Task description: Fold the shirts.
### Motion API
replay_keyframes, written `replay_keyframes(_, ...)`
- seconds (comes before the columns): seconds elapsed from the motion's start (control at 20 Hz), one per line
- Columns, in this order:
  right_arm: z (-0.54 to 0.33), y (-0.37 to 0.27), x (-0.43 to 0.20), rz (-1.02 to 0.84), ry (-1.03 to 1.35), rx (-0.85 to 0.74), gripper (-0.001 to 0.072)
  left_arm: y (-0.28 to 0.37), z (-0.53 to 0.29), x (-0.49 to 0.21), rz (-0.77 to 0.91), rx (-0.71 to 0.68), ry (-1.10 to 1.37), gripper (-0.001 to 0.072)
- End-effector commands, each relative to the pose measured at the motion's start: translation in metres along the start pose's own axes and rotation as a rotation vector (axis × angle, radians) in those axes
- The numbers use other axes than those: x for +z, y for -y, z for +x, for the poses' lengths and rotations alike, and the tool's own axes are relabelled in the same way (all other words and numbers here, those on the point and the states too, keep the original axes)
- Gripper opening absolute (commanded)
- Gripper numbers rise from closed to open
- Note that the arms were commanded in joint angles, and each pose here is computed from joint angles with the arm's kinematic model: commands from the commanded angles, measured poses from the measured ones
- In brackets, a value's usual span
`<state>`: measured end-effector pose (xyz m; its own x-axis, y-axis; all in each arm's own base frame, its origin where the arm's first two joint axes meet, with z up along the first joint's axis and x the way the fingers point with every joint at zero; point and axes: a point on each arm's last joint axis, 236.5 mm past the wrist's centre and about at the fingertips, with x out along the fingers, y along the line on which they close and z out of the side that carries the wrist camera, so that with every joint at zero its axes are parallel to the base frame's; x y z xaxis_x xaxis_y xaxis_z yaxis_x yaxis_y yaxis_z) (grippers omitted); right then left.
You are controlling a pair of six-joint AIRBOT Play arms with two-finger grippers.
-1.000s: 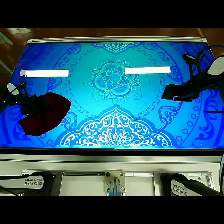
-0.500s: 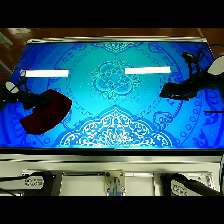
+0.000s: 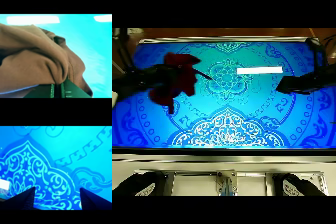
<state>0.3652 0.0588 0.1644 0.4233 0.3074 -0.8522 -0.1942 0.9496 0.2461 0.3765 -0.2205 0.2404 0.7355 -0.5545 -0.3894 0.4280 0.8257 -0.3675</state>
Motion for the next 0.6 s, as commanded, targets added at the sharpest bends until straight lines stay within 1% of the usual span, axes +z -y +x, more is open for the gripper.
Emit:
replay_keyframes(0.0,-0.043,-0.010,-0.007,-0.034,0.071,-0.034,0.0674,0.085,0.034,-0.055,-0.055,-0.178,-0.081,0.0041)
replay_keyframes(0.15,-0.054,0.004,-0.034,-0.020,-0.011,-0.111,0.0674,0.105,0.101,-0.163,-0.154,-0.161,-0.329,0.0044)
replay_keyframes(0.2,-0.054,0.008,-0.042,-0.014,-0.046,-0.128,0.0674,0.108,0.117,-0.193,-0.211,-0.153,-0.402,0.0173)
replay_keyframes(0.25,-0.055,0.011,-0.047,-0.012,-0.067,-0.141,0.0674,0.108,0.125,-0.212,-0.271,-0.146,-0.458,0.0526)
replay_keyframes(0.3,-0.056,0.015,-0.049,-0.011,-0.076,-0.156,0.0674,0.102,0.130,-0.224,-0.331,-0.130,-0.502,0.0718)
replay_keyframes(0.4,-0.058,0.027,-0.048,-0.009,-0.074,-0.210,0.0674,0.064,0.128,-0.220,-0.376,-0.068,-0.546,0.0719)
replay_keyframes(0.5,-0.062,0.048,-0.045,0.001,-0.059,-0.297,0.0672,0.011,0.109,-0.193,-0.368,-0.014,-0.549,0.0718)
replay_keyframes(0.55,-0.060,0.060,-0.045,0.024,-0.053,-0.333,0.0642,-0.021,0.095,-0.175,-0.351,0.016,-0.537,0.0717)
